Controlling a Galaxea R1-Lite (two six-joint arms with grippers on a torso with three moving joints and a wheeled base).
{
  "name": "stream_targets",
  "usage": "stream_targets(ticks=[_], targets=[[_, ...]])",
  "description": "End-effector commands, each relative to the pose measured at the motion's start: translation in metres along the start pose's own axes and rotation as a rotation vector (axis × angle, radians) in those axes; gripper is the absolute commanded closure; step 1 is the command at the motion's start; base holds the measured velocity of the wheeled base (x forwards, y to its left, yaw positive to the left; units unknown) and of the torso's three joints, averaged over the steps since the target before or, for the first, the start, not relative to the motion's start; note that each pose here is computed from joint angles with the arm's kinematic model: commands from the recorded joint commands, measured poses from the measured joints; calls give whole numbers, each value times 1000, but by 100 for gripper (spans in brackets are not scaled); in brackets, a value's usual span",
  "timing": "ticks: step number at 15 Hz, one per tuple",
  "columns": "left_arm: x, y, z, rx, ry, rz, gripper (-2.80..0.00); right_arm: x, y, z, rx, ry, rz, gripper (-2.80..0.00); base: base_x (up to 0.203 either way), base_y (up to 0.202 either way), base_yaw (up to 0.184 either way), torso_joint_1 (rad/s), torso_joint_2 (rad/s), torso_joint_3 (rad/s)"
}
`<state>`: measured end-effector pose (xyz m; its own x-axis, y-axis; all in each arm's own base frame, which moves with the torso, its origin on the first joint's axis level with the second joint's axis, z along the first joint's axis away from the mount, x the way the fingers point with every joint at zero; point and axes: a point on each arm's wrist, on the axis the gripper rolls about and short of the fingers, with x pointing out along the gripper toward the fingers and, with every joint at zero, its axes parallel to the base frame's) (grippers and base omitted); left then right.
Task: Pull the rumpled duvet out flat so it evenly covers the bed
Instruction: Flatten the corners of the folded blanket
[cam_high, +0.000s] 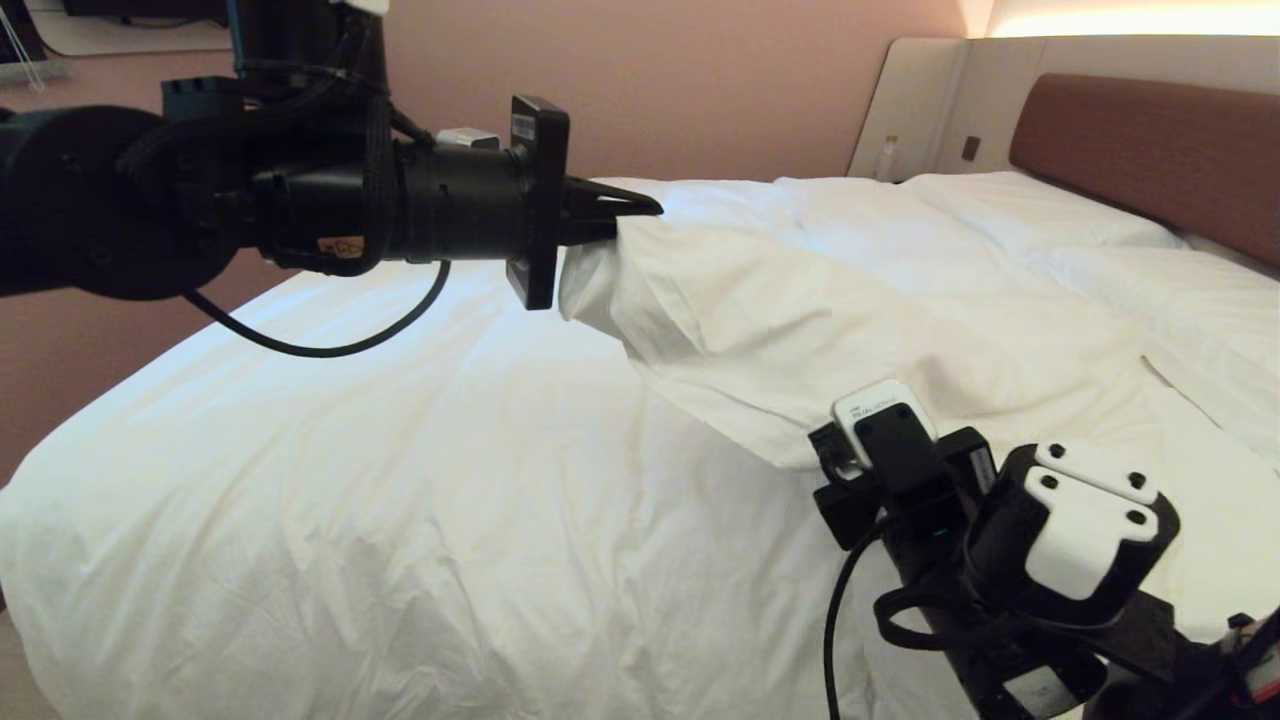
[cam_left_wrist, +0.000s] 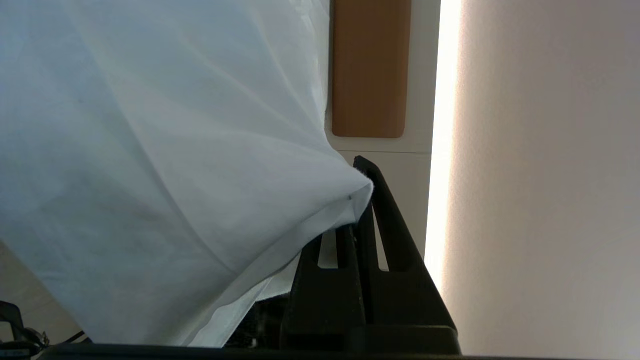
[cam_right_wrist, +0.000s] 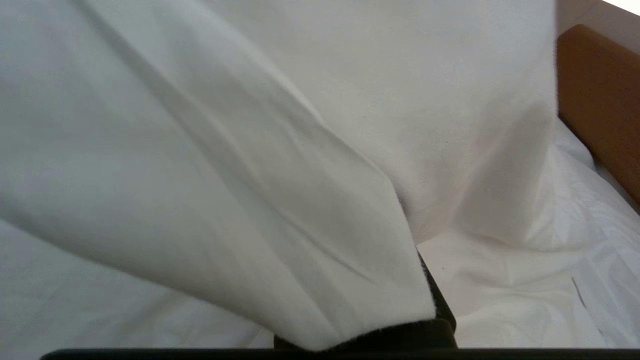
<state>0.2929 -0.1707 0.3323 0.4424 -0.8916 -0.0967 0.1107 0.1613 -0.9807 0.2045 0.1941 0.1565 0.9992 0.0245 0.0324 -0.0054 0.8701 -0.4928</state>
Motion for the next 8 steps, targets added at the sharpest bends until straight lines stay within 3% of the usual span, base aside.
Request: stream_targets(ticks=[1, 4, 8], targets=[[0, 1, 0, -9, 4, 2, 0, -7, -14, 9, 28, -20, -28, 0, 0, 0, 0, 0, 0, 0], [0, 6, -2, -19, 8, 17, 0, -24, -44, 23, 52, -15, -76, 0, 0, 0, 0, 0, 0, 0], [0, 12, -8, -32, 27, 37, 0, -32, -71, 21, 80, 46, -153, 0, 0, 0, 0, 0, 0, 0]])
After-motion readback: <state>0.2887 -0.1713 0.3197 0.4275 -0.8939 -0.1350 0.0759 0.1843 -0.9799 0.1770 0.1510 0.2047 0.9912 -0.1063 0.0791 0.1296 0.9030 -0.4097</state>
